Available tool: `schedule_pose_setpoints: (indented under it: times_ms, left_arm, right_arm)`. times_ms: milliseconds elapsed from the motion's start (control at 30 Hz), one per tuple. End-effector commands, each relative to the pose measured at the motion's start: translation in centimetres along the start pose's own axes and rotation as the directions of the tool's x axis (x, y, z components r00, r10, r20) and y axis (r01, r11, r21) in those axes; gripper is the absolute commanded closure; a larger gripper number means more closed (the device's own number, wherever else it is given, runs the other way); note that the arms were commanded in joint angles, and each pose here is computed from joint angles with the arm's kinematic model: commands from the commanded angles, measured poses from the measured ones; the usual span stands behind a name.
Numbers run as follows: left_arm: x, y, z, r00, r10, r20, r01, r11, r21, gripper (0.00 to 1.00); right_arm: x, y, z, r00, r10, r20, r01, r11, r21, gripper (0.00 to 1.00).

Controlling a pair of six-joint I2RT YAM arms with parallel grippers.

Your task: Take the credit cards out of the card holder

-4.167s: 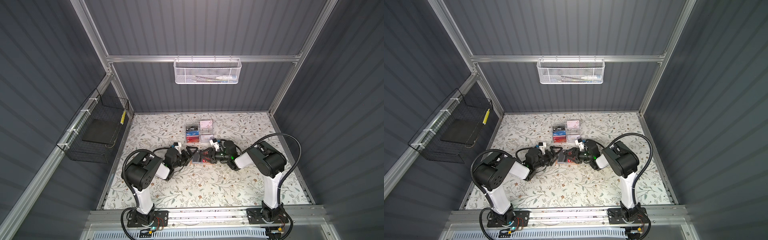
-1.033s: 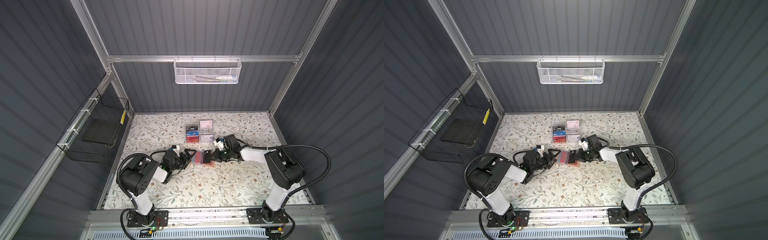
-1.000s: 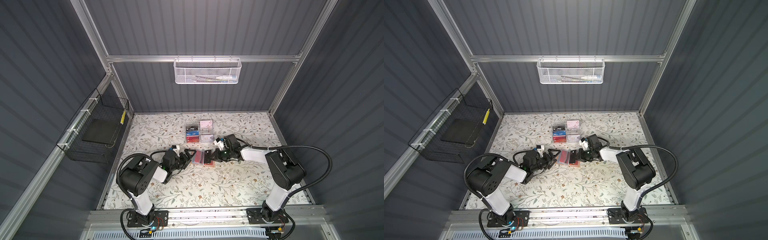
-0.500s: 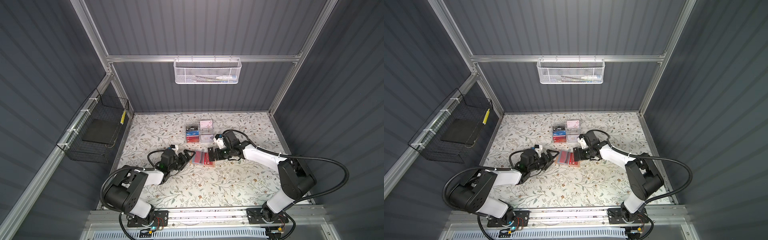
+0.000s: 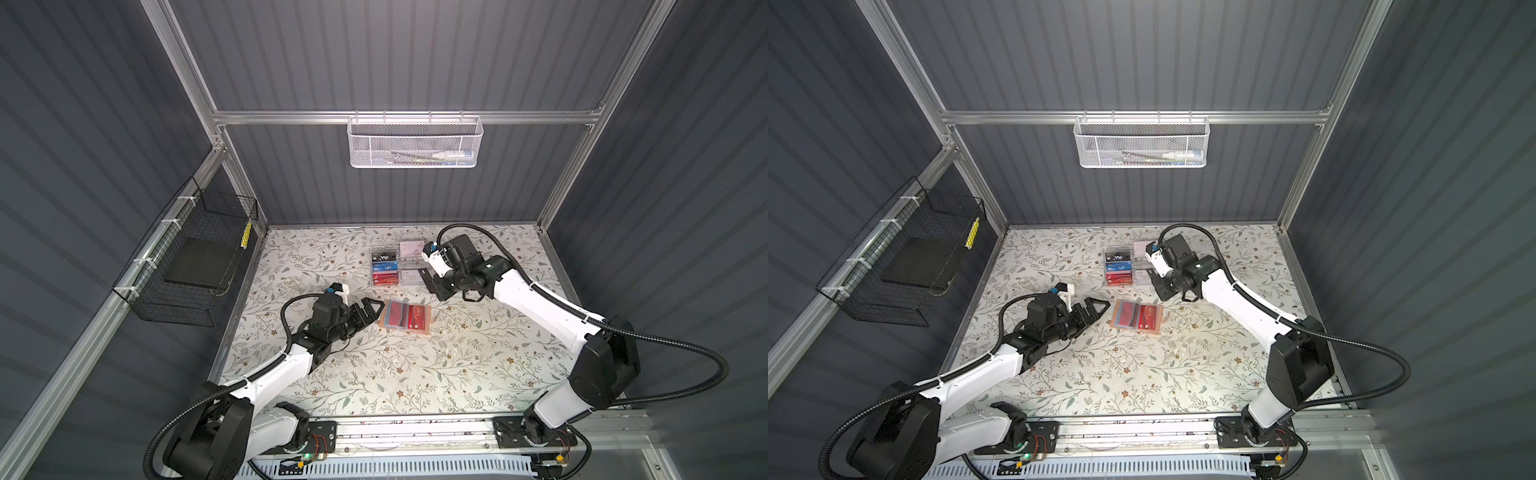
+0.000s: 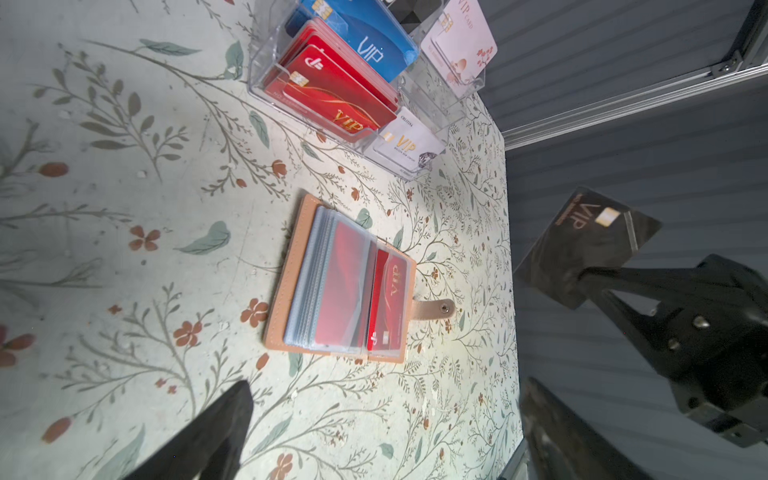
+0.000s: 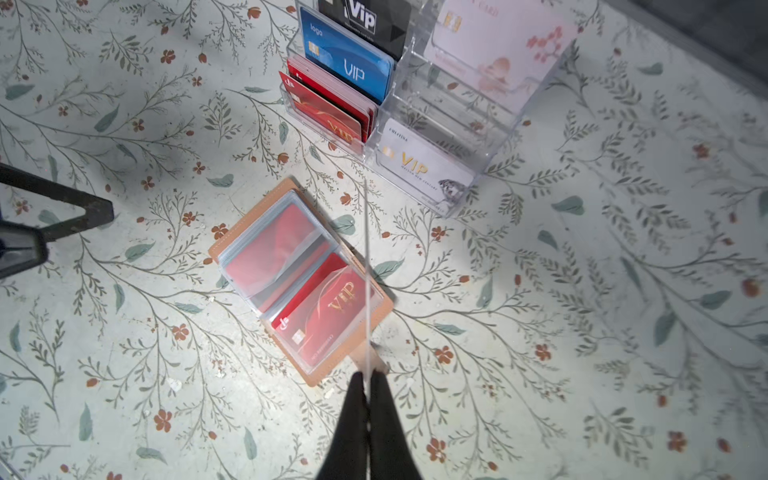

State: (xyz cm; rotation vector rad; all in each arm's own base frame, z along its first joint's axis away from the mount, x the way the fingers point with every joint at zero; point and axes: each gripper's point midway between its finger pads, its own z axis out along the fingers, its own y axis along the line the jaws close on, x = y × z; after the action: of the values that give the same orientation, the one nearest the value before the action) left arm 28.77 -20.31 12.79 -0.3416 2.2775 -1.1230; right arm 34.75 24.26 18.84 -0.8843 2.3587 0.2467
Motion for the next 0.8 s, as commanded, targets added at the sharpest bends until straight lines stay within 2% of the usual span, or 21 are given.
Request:
schedule_pose_setpoints:
  times_ms: [0,100,233,400,500,700,767]
  left_arm:
    - [-0.6,-0.3,-0.7,0.999,0.047,0.005,-0.046,0.998,-0.033,0.0]
    - [-0.9,-0.4,-0.9,0.998,0.06,0.009,-0.06,0.997,-0.042,0.0]
    - [-1.6,-1.2,-0.9,0.997,0.073,0.021,-0.072,0.997,-0.04,0.0]
    - [-3.2,-2.5,-1.0,0.994,0.096,0.045,-0.094,0.994,-0.048,0.0]
    - [-4.2,-2.8,-0.7,0.996,0.081,0.047,-0.079,0.996,-0.042,0.0]
    - [-6.1,-1.4,0.1,0.999,-0.032,0.022,0.031,0.999,0.018,0.0]
    - [-6.5,-0.8,0.2,0.999,-0.047,0.024,0.047,0.999,0.012,0.0]
  right_arm:
    - [-0.1,0.2,-1.4,0.964,-0.263,-0.045,0.264,0.965,0.005,1.0]
    - [-0.9,-0.2,-1.7,0.911,-0.407,-0.068,0.409,0.912,0.019,1.0]
    - [-1.9,-1.1,-1.5,0.815,-0.568,-0.117,0.574,0.818,0.025,1.0]
    - [-3.7,-1.9,-0.4,0.727,-0.666,-0.167,0.677,0.736,0.009,1.0]
    - [-5.3,-1.6,0.4,0.7,-0.696,-0.161,0.702,0.711,-0.022,1.0]
    - [-8.8,-1.5,2.9,0.664,-0.736,-0.132,0.738,0.674,-0.044,1.0]
    - [-9.4,-1.5,3.8,0.637,-0.761,-0.125,0.762,0.646,-0.045,1.0]
